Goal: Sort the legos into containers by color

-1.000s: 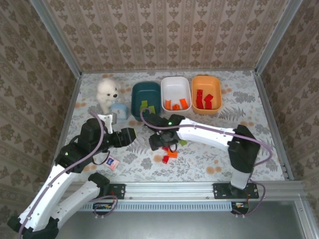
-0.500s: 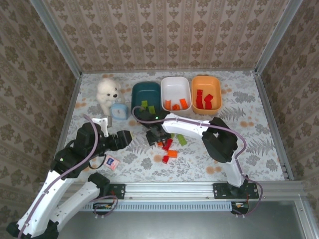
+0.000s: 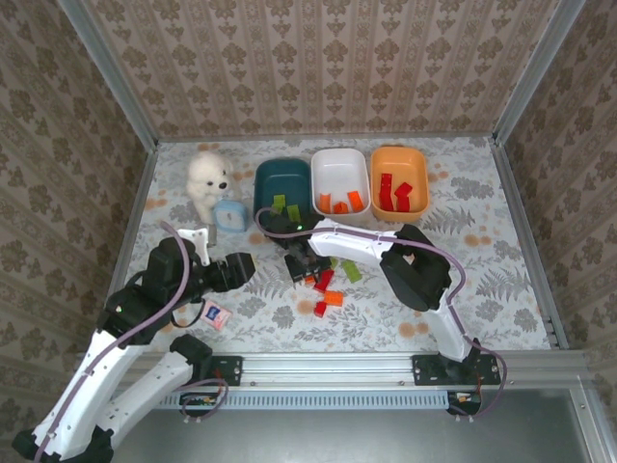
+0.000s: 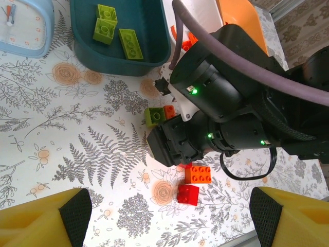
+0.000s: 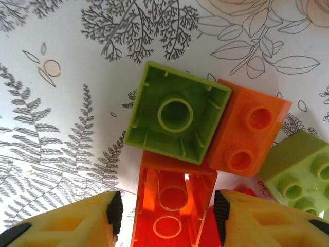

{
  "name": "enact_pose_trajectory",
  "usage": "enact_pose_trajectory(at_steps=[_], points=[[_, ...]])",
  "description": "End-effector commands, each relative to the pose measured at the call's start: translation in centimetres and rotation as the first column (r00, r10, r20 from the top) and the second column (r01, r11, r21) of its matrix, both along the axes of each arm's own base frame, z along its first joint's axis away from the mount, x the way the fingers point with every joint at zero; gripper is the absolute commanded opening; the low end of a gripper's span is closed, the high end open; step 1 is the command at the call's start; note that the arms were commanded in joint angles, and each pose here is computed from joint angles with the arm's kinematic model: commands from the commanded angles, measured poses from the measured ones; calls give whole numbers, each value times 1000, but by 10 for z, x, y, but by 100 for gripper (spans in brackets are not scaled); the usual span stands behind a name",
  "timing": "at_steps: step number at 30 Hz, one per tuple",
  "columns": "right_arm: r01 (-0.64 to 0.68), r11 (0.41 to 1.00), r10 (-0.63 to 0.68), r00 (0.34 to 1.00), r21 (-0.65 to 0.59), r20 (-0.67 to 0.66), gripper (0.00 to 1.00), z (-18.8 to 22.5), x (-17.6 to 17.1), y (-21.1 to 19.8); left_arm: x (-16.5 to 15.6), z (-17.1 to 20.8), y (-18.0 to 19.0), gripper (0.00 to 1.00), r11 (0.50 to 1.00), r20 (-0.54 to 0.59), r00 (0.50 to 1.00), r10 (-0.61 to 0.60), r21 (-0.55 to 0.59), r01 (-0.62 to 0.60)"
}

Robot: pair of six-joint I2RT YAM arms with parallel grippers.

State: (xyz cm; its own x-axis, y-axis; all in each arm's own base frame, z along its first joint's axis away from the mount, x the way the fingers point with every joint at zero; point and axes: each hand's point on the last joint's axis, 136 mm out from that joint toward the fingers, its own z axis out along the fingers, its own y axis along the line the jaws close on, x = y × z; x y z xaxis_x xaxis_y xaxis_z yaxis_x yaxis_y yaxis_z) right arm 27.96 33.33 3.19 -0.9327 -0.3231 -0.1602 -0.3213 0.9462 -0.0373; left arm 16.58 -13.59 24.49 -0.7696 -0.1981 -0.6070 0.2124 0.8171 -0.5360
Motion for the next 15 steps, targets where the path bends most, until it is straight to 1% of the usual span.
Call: enact_pose_trajectory(at_steps=[1,5,11,15], points=[[26,999,-27,999,-37,-31,52,-10,-2,-6,1,13,-3,84,1000,17,1000,-1,-25,2],[26,999,-27,999,-28,-28,48,-12,0,-2,2,13,-5,84,1000,19,1000,-6,-28,6],[30,999,-31,999,-34,-42,46,-17,-1,-1,4,13,-7,84,999,17,1000,-9,-31,10],[27,999,-28,999,-22,-22,39,-10,0,0,5,14,-8,84,999,19,1000,-10,-31,10]])
